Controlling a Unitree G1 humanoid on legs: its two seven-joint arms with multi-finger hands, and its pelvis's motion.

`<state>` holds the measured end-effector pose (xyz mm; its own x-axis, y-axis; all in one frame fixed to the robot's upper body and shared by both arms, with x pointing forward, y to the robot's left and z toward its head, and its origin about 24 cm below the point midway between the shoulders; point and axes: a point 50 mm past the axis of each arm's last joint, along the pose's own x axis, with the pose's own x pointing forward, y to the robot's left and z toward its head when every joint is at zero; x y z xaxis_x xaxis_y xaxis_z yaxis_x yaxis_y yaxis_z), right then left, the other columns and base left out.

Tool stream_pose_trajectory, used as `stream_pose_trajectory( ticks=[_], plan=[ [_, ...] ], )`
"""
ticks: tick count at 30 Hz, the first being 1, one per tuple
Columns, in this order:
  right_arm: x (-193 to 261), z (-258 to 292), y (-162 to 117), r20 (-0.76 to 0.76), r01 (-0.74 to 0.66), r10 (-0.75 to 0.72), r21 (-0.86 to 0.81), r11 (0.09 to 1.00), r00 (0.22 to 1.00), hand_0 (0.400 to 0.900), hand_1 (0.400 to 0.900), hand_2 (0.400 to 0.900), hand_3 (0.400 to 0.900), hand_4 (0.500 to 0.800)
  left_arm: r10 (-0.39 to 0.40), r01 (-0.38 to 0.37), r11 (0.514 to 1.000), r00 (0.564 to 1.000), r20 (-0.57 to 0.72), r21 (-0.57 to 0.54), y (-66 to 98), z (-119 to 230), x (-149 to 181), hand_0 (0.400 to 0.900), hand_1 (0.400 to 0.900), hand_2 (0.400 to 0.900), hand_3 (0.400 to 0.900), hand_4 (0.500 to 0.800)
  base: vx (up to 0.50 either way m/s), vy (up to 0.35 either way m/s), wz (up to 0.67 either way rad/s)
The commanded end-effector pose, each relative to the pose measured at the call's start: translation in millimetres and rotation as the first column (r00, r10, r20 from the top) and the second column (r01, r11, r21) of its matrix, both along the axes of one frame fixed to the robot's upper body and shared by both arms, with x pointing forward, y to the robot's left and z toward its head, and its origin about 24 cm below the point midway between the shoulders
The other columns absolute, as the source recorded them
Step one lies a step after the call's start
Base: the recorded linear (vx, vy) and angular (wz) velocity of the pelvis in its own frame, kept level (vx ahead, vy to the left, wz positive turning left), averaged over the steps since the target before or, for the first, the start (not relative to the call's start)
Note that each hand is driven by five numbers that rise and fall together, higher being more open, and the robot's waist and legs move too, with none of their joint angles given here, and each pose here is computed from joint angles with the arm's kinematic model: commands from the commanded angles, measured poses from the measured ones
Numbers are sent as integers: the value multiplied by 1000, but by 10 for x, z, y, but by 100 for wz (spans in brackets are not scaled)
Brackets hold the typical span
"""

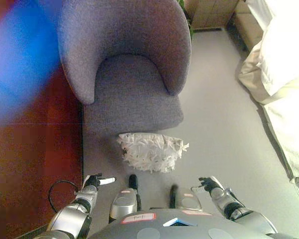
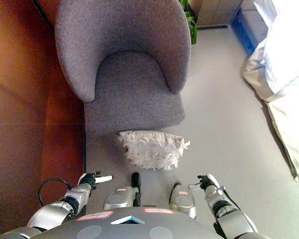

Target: Pick up the pillow and put it on the sofa.

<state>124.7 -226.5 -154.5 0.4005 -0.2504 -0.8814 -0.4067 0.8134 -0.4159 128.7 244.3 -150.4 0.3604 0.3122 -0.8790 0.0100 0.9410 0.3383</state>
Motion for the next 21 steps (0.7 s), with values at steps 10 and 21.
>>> stream_pose_trajectory(
  ticks=[10,21],
  plan=[
    [460,218,-146,157,-92,120,-171,981,980,900,900,900,900,800,-93,89,993,994,50,72,12,33,54,900,900,900,900,800,194,-164,58],
    [1295,724,-204,304,-87,177,-288,954,936,900,900,900,900,800,-116,108,991,988,101,80,155,147,242,900,900,900,900,800,-4,-37,23]
  ],
)
